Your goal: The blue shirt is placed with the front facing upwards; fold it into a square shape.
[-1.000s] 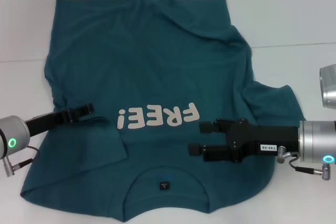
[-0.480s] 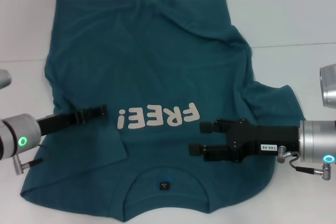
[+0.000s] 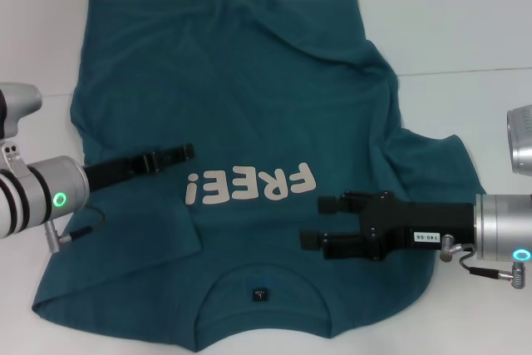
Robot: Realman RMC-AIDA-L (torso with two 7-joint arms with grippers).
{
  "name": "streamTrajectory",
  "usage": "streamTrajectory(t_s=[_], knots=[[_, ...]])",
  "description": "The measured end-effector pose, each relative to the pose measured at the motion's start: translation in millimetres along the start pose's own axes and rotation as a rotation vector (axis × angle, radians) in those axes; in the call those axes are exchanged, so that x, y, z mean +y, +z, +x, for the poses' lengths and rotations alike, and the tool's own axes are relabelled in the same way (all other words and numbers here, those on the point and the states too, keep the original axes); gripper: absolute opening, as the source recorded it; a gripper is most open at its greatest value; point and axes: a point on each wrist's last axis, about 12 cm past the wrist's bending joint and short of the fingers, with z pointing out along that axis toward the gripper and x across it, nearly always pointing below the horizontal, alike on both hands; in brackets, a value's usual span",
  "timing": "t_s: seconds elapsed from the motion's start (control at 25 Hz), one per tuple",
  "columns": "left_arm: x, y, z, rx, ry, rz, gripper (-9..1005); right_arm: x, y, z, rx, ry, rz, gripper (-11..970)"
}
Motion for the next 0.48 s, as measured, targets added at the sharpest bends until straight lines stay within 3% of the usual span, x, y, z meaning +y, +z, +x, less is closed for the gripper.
streamTrajectory(t_s=[0.2,0.48], knots=[[2.0,-15.2,-1.1,-0.031,-0.024,0.067,919,-1.7,-1.8,0.4,-0.004,0.001,0.015,884],[-3.8,-55.3,14.1,-0.122,0.042,0.309,920,-10.6,-14.5,0.1,-0.03,0.016,0.089,884]])
